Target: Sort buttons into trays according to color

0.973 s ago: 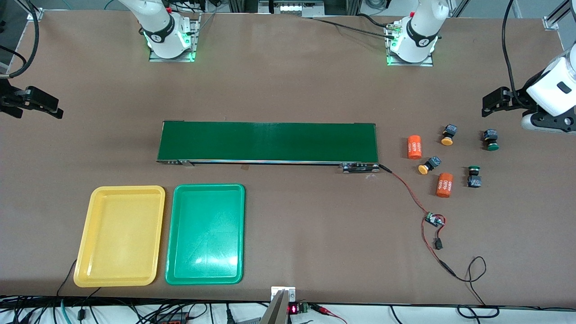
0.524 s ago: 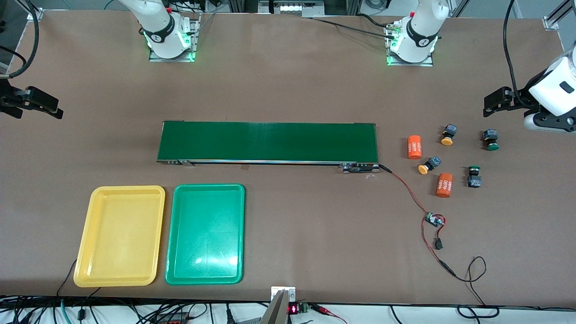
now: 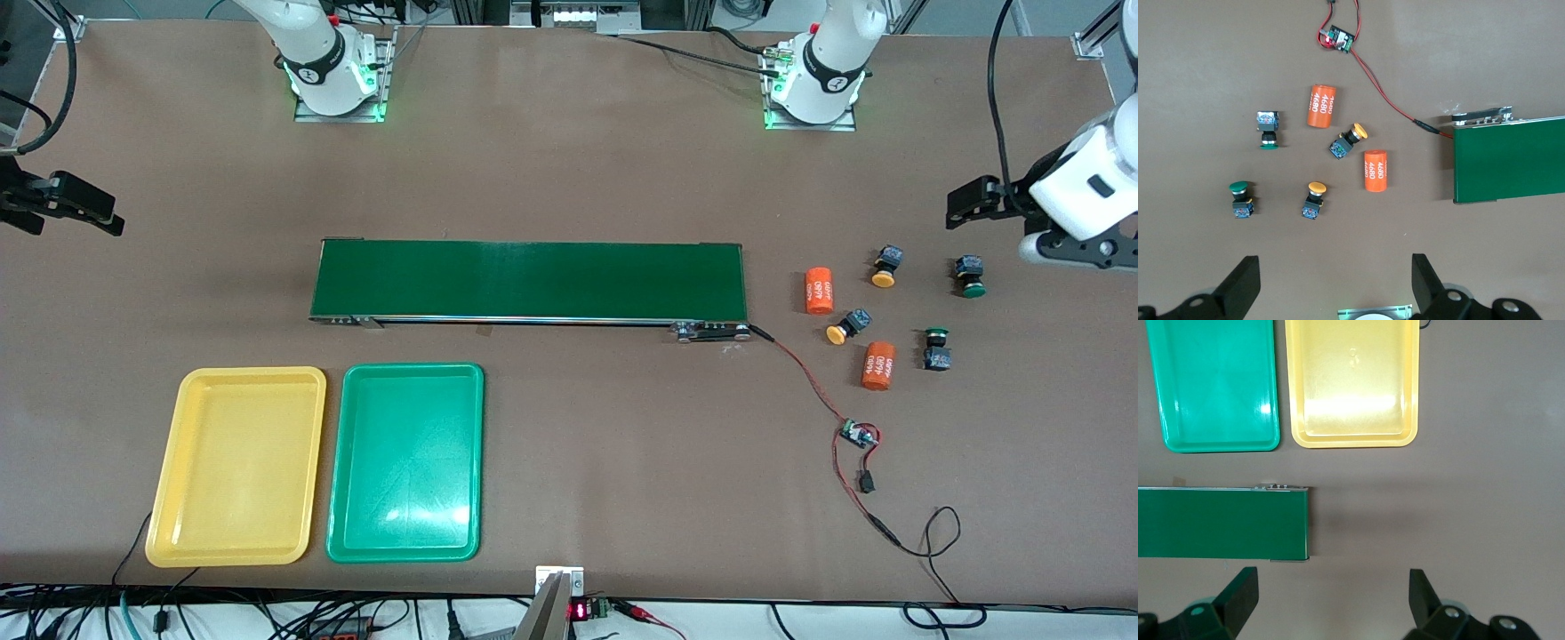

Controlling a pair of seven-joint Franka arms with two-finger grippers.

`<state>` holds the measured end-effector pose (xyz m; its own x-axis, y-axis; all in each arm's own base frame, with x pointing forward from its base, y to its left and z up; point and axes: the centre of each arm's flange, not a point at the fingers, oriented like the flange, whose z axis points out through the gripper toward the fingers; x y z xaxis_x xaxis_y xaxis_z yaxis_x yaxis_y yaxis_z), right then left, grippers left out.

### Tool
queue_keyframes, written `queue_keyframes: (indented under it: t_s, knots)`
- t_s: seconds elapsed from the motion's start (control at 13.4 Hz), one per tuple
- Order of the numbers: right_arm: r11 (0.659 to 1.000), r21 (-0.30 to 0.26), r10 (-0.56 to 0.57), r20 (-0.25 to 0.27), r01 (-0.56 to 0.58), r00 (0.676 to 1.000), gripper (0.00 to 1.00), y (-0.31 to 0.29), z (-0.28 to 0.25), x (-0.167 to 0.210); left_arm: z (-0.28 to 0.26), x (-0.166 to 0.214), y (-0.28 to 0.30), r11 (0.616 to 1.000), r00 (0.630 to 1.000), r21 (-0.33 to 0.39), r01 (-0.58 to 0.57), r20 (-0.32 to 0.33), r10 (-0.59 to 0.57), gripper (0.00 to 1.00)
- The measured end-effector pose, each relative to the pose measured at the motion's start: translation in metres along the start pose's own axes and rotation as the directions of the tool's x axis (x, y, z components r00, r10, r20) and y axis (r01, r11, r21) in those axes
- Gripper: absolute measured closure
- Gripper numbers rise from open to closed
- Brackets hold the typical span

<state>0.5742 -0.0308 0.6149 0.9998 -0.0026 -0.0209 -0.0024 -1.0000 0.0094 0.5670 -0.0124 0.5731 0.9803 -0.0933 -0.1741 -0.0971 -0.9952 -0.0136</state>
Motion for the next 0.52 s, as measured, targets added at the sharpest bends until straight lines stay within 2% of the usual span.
queue_keyframes:
  t_s: [0.3, 0.52]
  knots:
    - [1.0, 0.0, 0.0, -0.001, 0.0, 1.0, 0.0, 0.0, 0.0, 0.0, 0.025, 0.018, -0.005, 1.0, 0.999, -0.002, 0.007, 0.045, -0.007, 0.0]
    - [1.0, 0.0, 0.006, 0.003, -0.006, 1.0, 0.0, 0.003, 0.002, 0.0, 0.076, 0.053, -0.032, 1.0, 0.998, -0.009, 0.018, 0.064, -0.017, 0.0]
